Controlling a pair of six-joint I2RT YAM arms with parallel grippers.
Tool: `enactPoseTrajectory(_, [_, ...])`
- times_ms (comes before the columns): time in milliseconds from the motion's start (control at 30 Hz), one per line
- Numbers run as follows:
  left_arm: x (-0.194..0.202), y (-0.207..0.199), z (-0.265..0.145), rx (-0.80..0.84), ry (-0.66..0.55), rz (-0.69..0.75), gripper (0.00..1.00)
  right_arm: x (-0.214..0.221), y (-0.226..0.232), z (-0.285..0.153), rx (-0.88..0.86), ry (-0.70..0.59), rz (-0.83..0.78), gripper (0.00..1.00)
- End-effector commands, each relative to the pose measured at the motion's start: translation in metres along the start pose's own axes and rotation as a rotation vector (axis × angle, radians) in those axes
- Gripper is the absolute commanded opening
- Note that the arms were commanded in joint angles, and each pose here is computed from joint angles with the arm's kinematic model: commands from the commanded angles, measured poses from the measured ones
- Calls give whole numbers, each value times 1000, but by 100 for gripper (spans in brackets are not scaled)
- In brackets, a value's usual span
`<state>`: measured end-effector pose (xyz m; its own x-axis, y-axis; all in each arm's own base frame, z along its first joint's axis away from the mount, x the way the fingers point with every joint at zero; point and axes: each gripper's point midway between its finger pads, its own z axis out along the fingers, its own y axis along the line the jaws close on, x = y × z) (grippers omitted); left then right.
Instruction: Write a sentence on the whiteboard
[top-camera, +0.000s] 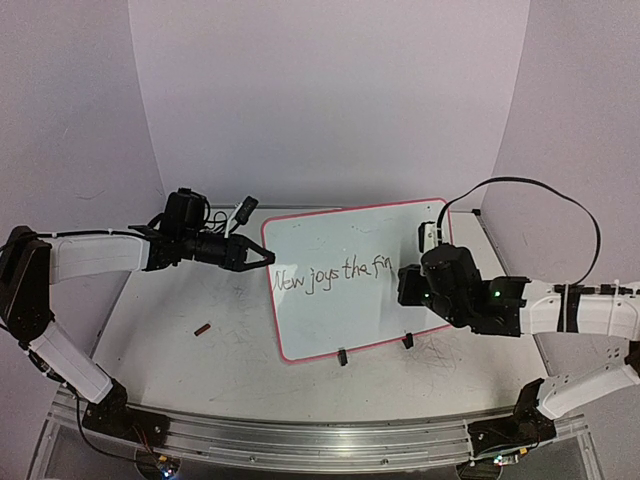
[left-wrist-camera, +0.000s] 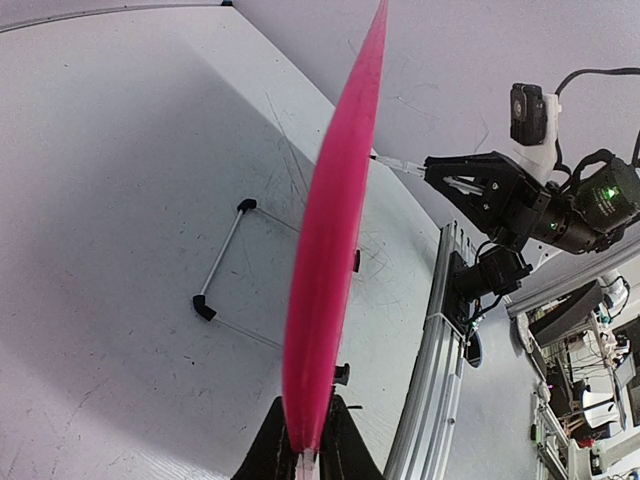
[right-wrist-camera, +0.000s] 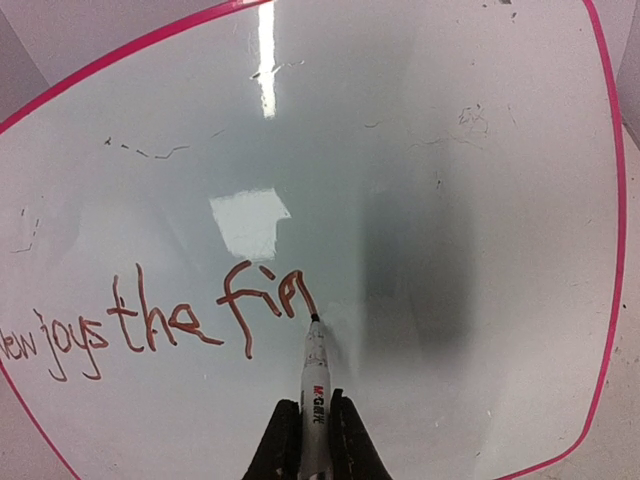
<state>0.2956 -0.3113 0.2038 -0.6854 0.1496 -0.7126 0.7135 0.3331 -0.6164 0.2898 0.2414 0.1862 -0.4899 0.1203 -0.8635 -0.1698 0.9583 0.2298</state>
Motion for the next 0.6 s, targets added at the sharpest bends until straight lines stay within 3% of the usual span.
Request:
enactPoseTrajectory(0, [-2,-11,6,17,17,22,8,-19,7,-10,-51,-48,31,0])
enactPoseTrajectory(567, [-2,-11,6,18,16,23,9,-30,-10,-2,39,-95,43,0])
